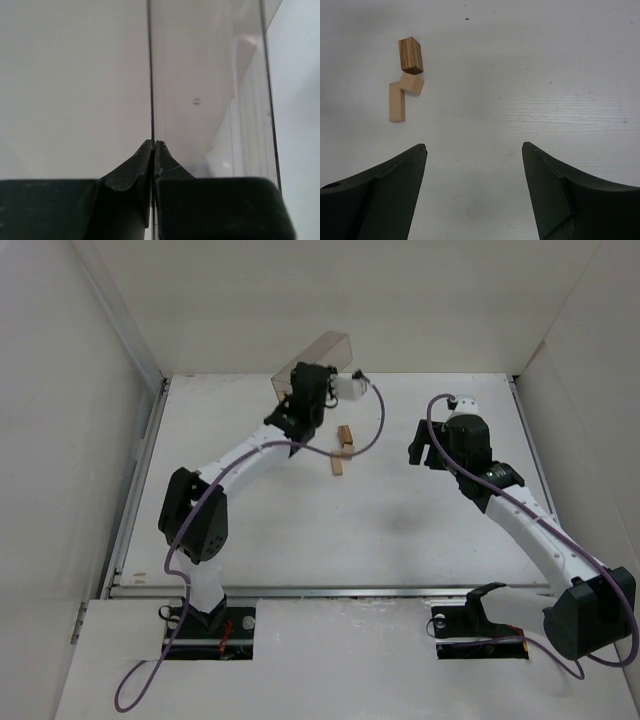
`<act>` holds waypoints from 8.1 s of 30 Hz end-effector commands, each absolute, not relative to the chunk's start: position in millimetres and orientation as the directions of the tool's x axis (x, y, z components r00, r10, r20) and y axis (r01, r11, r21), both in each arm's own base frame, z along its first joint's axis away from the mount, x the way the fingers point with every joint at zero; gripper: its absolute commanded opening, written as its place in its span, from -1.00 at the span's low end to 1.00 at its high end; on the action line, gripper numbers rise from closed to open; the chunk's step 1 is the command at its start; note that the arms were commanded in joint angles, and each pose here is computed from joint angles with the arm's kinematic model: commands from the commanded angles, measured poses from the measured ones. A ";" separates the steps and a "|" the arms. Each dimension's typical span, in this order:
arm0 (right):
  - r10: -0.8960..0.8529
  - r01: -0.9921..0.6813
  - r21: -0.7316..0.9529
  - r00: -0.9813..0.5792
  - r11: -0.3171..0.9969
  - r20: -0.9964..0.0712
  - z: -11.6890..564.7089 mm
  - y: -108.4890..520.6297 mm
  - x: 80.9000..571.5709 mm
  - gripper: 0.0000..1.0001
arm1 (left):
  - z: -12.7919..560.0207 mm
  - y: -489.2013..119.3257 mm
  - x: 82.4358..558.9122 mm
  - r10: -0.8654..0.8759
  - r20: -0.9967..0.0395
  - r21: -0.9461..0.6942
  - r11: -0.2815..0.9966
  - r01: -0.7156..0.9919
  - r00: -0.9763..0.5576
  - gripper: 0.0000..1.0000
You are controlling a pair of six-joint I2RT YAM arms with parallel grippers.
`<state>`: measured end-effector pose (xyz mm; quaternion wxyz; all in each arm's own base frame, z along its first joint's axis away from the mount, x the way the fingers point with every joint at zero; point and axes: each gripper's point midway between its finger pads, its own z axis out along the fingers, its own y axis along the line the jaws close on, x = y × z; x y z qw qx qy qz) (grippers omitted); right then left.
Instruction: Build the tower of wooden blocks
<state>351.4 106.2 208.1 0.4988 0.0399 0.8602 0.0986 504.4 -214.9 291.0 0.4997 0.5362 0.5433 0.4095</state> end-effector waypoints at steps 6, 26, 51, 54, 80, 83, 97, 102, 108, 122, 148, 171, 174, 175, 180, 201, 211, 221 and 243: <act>0.189 -0.062 0.243 -0.460 0.968 -0.868 222.0 113.0 358.6 0.65 | 242.9 -215.4 461.3 0.664 -0.719 0.318 0.578 0.752 -0.206 -1.00; 0.169 -0.093 0.245 -0.494 0.965 -0.853 218.6 120.2 358.8 0.65 | 151.2 -187.6 505.8 0.292 -0.831 -0.121 0.736 0.666 -0.473 -1.00; 0.124 -0.128 0.242 -0.583 0.962 -0.803 203.9 149.9 388.4 0.99 | 88.5 -136.9 572.6 0.306 -0.782 0.037 0.892 0.450 -0.542 -0.82; 0.119 -0.144 0.247 -0.585 0.958 -0.802 205.6 157.4 392.6 0.99 | 84.0 -137.0 573.1 0.308 -0.775 0.034 0.892 0.450 -0.552 -0.55; -0.054 -0.170 0.100 -0.721 0.980 -0.691 99.9 268.9 507.9 0.99 | 198.6 -128.2 532.5 0.332 -0.837 0.090 0.868 0.489 -0.435 0.05; -0.081 -0.185 0.084 -0.733 0.979 -0.676 87.5 280.0 517.4 0.90 | 197.6 -129.3 522.7 0.327 -0.821 0.062 0.866 0.497 -0.468 0.05; -0.106 -0.202 0.070 -0.744 0.977 -0.660 66.0 289.7 523.6 -0.14 | 206.4 -135.7 508.6 0.340 -0.809 0.057 0.858 0.511 -0.480 0.02; -0.101 -0.191 0.061 -0.733 0.980 -0.673 75.0 286.3 524.0 -0.73 | 206.7 -142.3 501.6 0.363 -0.792 0.063 0.849 0.525 -0.490 0.00; -0.078 -0.148 0.033 -0.679 0.988 -0.730 116.5 270.0 530.4 -1.00 | 203.3 -177.3 479.5 0.459 -0.759 0.087 0.774 0.628 -0.461 -0.03; 0.052 0.046 0.027 -0.712 0.999 -0.700 115.1 157.7 469.4 -1.00 | 151.0 -256.2 426.3 0.516 -0.671 -0.082 0.662 0.745 -0.533 0.12; 0.097 0.114 0.008 -0.800 0.993 -0.593 61.1 140.0 429.0 -0.57 | 56.1 -310.5 443.1 0.479 -0.589 -0.084 0.765 0.639 -0.651 0.24; 0.112 0.131 0.020 -0.749 0.991 -0.653 97.3 132.2 434.5 0.40 | 17.9 -295.3 420.6 0.496 -0.490 -0.101 0.785 0.612 -0.717 -1.00; 0.108 0.103 0.048 -0.737 0.994 -0.667 112.8 131.8 431.6 0.46 | 30.2 -288.1 421.5 0.524 -0.507 -0.055 0.773 0.632 -0.684 -1.00; 0.111 0.089 0.068 -0.725 0.994 -0.680 120.0 132.1 434.5 0.48 | 35.4 -286.9 420.8 0.532 -0.515 -0.047 0.765 0.642 -0.672 -1.00; 0.067 -0.056 0.146 -0.691 0.988 -0.719 152.5 148.3 419.4 0.56 | 94.3 -277.9 425.5 0.614 -0.608 0.084 0.681 0.727 -0.504 -1.00; 0.132 -0.614 0.485 -0.528 0.622 -0.839 283.6 238.6 340.0 0.39 | 267.4 -327.0 316.2 0.300 -0.876 0.443 0.185 0.877 0.379 -1.00; 0.094 -0.652 0.511 -0.563 0.560 -0.821 274.3 261.3 330.1 0.26 | 271.1 -340.8 317.5 0.274 -0.881 0.443 0.196 0.875 0.385 -1.00; 0.087 -0.646 0.521 -0.579 0.558 -0.810 270.7 272.1 338.7 -0.02 | 269.1 -340.4 316.9 0.279 -0.883 0.438 0.194 0.878 0.378 -1.00; 0.176 -0.085 0.298 -0.645 0.951 -0.744 223.5 212.2 380.1 -1.00 | 232.4 -293.8 323.3 0.415 -0.881 0.405 0.411 0.817 0.228 0.99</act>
